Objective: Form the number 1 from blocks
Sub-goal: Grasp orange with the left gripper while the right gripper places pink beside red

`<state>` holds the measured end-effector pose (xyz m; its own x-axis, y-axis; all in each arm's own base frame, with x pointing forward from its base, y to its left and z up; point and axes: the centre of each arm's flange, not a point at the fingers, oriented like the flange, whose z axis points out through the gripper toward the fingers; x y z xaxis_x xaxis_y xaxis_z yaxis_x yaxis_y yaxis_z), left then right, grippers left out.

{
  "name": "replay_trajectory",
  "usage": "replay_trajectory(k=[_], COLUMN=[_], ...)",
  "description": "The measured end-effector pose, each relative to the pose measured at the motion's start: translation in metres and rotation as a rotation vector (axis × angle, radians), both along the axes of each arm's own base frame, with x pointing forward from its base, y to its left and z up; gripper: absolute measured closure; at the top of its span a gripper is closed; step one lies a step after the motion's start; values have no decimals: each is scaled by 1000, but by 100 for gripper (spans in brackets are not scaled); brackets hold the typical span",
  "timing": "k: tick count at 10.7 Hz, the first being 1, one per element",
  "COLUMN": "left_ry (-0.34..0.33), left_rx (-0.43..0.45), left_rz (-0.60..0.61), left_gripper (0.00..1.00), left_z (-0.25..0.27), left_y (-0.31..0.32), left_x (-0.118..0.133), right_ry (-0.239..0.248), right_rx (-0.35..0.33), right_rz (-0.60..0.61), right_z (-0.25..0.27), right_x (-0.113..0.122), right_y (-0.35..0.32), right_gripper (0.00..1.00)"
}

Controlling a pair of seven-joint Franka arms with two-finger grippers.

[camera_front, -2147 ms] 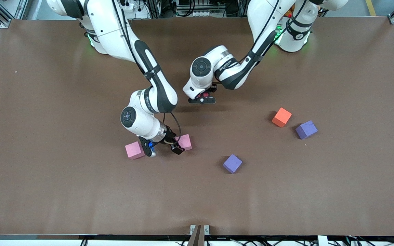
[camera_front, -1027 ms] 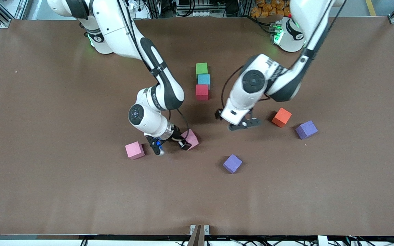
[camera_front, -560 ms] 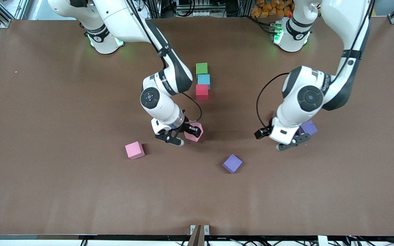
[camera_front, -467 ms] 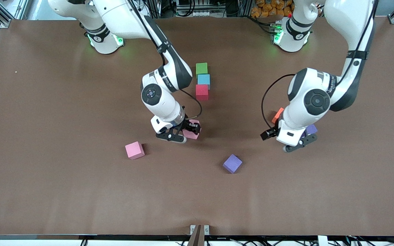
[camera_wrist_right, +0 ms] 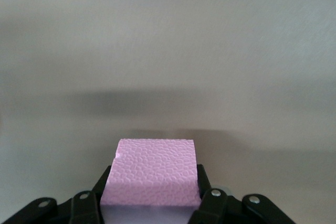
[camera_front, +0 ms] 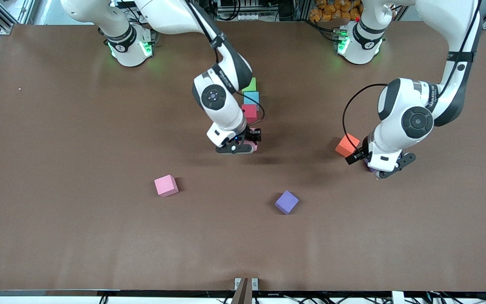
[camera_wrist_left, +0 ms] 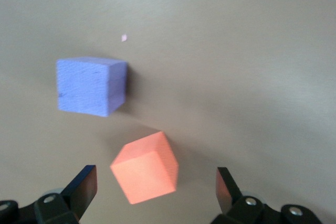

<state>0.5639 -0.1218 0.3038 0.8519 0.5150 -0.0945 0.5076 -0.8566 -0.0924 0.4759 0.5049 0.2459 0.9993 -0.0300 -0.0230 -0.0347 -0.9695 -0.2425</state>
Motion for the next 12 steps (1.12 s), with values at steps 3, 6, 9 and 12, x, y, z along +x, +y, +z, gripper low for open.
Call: replay_trajectory(k=[3, 6, 9, 12], left_ry=[-21, -21, -3, 7], left_rx=[-19, -6, -2, -1], left_rz=[63, 172, 201, 220], left_gripper=[0, 0, 0, 0], left_z=[-39, -48, -61, -73], left_y=[13, 15, 18, 20], left_x=[-23, -35, -52, -64], right_ry=[28, 48, 47, 52], right_rx=[-38, -62, -63, -68], right_rz=[13, 21, 46, 65], right_z=[-23, -37, -37, -40], right_x=[-16, -27, -41, -59], right_y=[-4, -8, 4, 17], right_gripper=[37, 37, 36, 33])
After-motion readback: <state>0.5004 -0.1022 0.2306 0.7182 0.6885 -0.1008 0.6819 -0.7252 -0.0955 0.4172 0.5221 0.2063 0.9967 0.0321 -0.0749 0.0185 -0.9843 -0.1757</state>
